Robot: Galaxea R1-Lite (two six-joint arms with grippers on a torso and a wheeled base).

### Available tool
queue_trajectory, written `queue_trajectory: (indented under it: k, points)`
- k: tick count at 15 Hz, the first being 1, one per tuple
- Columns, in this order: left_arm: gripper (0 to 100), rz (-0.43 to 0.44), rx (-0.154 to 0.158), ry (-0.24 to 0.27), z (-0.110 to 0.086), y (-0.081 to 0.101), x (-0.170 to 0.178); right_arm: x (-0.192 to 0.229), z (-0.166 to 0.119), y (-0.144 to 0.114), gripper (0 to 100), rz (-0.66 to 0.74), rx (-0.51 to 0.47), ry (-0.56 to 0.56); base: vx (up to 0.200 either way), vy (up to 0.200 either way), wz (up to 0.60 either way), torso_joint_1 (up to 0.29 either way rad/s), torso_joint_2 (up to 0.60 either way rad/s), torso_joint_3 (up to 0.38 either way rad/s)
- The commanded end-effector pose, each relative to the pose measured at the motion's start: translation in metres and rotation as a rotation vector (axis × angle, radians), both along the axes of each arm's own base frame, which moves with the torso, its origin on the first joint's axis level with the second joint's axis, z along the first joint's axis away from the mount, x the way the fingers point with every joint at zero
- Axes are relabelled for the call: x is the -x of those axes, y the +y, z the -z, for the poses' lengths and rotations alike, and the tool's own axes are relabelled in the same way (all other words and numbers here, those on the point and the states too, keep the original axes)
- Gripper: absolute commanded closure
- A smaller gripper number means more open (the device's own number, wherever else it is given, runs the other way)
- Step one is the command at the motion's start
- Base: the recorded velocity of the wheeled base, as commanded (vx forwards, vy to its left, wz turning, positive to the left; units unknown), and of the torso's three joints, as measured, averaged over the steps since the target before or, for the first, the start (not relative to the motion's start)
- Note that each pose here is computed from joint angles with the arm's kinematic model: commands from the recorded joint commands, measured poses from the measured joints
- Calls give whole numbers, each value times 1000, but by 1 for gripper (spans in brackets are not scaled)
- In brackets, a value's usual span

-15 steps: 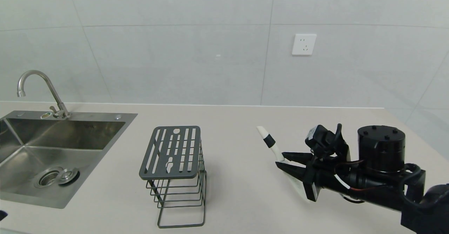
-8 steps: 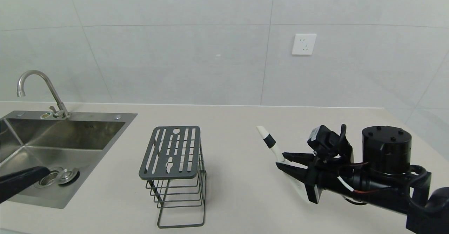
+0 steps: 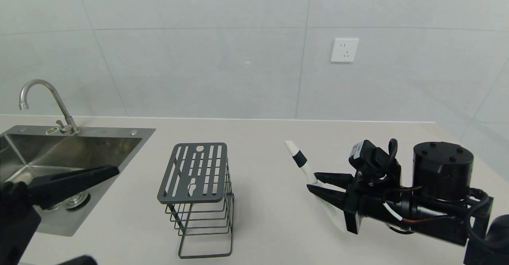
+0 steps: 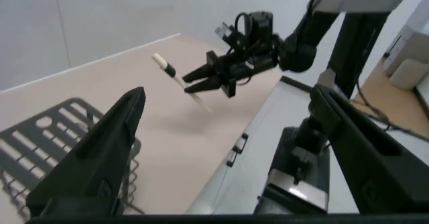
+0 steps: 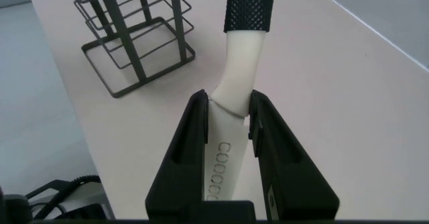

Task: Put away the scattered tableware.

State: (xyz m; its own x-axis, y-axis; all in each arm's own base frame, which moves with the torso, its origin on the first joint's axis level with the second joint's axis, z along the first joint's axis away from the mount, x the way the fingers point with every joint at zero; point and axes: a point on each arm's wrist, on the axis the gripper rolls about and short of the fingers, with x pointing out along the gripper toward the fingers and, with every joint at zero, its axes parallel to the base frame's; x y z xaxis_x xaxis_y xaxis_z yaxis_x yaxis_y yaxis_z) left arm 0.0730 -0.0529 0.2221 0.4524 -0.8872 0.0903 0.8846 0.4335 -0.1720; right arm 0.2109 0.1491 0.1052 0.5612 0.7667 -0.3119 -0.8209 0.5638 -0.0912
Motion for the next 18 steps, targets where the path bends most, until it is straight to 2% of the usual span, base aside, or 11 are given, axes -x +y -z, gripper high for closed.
queue_trajectory:
  k: [1,2,3,4,11,14,15,18]
  points:
    - [0,49,8,83,-1,-18,-28,0,-2,1,100,2,-21,4,0,0,0,0,0,0]
    - [0,49,8,83,-1,-18,-28,0,-2,1,100,2,-21,4,0,0,0,0,0,0]
    - [0,73,-9,104,4,-28,-42,-1,-4,1,100,5,-42,-4,0,0,0,0,0,0]
    - [0,87,-13,110,6,-34,-49,-1,-5,2,100,5,-47,-8,0,0,0,0,0,0]
    - [0,49,-34,155,9,-66,-91,-4,-13,4,100,-7,-104,-42,0,0,0,0,0,0]
    - [0,23,-44,167,9,-92,-102,-4,-15,4,100,-2,-124,-56,0,0,0,0,0,0]
    - [0,24,-54,177,11,-108,-106,-3,-15,3,100,-2,-123,-55,0,0,0,0,0,0]
    - [0,28,-89,207,22,-135,-109,-1,-17,2,100,0,-127,-64,0,0,0,0,0,0]
